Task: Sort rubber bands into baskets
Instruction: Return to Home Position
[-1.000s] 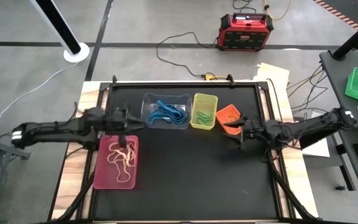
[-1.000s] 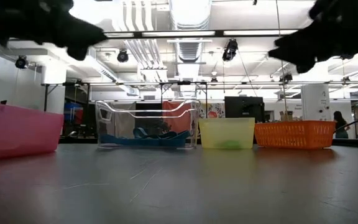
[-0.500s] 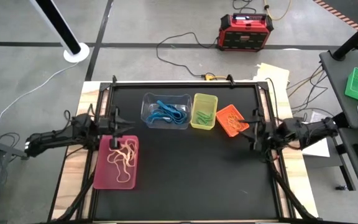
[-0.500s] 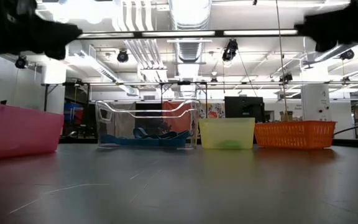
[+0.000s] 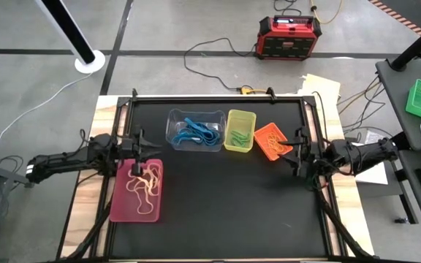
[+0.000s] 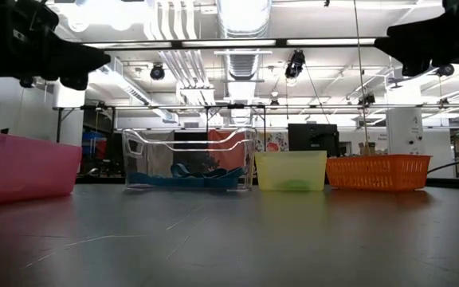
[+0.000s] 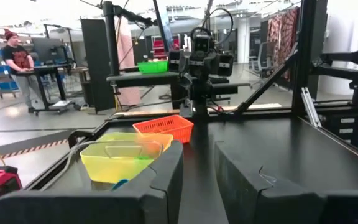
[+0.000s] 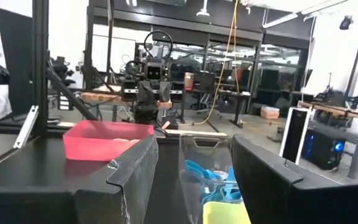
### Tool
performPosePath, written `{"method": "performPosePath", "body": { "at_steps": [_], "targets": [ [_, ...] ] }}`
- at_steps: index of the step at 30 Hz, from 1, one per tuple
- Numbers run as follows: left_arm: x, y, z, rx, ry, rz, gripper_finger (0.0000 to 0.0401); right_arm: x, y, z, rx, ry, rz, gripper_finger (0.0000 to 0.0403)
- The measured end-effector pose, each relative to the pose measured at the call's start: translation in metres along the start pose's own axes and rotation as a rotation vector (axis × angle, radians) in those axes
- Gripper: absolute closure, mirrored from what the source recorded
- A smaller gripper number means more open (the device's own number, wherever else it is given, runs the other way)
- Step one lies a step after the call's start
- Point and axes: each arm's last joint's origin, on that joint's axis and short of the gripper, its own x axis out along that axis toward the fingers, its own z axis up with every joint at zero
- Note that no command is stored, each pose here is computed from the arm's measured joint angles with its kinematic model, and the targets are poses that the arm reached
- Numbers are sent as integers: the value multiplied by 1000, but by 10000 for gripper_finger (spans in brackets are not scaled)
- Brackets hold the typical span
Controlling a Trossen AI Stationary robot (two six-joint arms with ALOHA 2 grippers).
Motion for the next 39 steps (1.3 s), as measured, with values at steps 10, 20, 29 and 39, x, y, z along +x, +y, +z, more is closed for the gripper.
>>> {"method": "performPosePath", "body": {
  "at_steps": [10,20,29,39],
  "targets": [
    [3,0,-4,-5,40,-3,325,0,0,0,36,2,1,204],
    [6,0,-7,-9,75,-5,325,0,0,0,39,2,1,204],
    [8,0,-9,-12,98,-7,325,0,0,0,39,2,1,204],
    [9,0,-10,-14,114,-8,325,0,0,0,39,2,1,204]
  ]
}}
